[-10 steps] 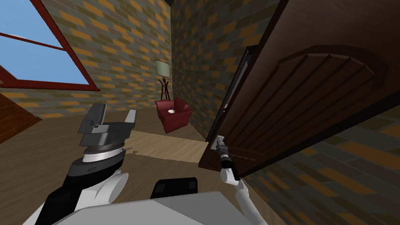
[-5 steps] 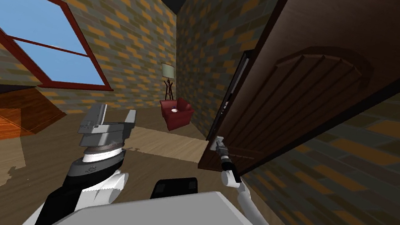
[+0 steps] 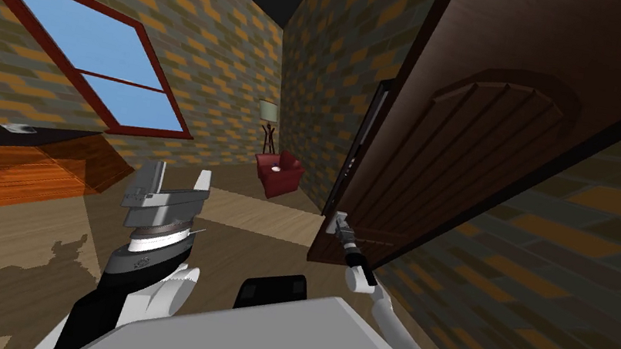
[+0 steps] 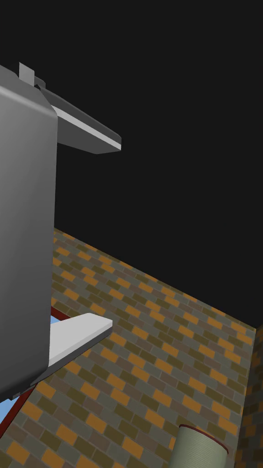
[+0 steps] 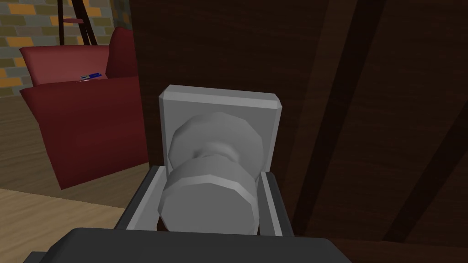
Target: Pull the door open
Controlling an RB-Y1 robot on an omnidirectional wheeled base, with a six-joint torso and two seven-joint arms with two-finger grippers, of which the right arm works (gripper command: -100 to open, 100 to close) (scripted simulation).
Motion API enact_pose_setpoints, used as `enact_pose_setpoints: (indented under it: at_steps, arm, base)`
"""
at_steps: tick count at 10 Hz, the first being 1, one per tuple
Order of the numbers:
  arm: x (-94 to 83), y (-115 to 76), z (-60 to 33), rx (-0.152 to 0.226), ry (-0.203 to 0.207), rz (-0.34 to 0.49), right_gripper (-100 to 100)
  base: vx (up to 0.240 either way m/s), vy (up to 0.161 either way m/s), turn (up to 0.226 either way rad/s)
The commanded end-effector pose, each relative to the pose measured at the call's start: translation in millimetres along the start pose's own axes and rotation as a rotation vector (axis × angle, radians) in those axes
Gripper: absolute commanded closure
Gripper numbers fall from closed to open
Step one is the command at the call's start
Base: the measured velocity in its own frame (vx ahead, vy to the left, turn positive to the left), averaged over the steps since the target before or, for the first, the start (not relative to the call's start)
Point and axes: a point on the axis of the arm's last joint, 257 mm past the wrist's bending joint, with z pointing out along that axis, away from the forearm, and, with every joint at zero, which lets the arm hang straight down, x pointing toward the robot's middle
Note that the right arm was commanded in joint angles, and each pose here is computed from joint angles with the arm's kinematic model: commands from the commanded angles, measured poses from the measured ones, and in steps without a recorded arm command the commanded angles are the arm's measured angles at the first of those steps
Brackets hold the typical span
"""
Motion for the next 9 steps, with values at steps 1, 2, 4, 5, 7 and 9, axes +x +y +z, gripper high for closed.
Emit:
enact_pose_setpoints:
  at_steps: [1, 2, 4, 5, 7, 9]
  arm:
    - [-0.5, -1.7, -3.7, 0.015, 0.001, 0.002, 100]
    - [-0.1, -2.4, -5.5, 0.024, 0.001, 0.002, 100]
    - [0.3, -3.7, -8.9, 0.038, 0.002, 0.003, 100]
    - [0.5, -4.5, -10.8, 0.047, 0.002, 0.003, 100]
    - [-1.9, -4.9, -13.7, 0.055, -0.003, 0.002, 100]
    - [-1.4, -5.0, -16.4, 0.065, -0.002, 0.002, 100]
  base:
    - [-0.192, -0.052, 0.144]
    - [-0.188, -0.043, 0.13]
    - [-0.214, -0.078, 0.108]
    - [-0.233, -0.08, 0.129]
    - [-0.124, -0.039, 0.079]
    - [-0.177, -0.049, 0.12]
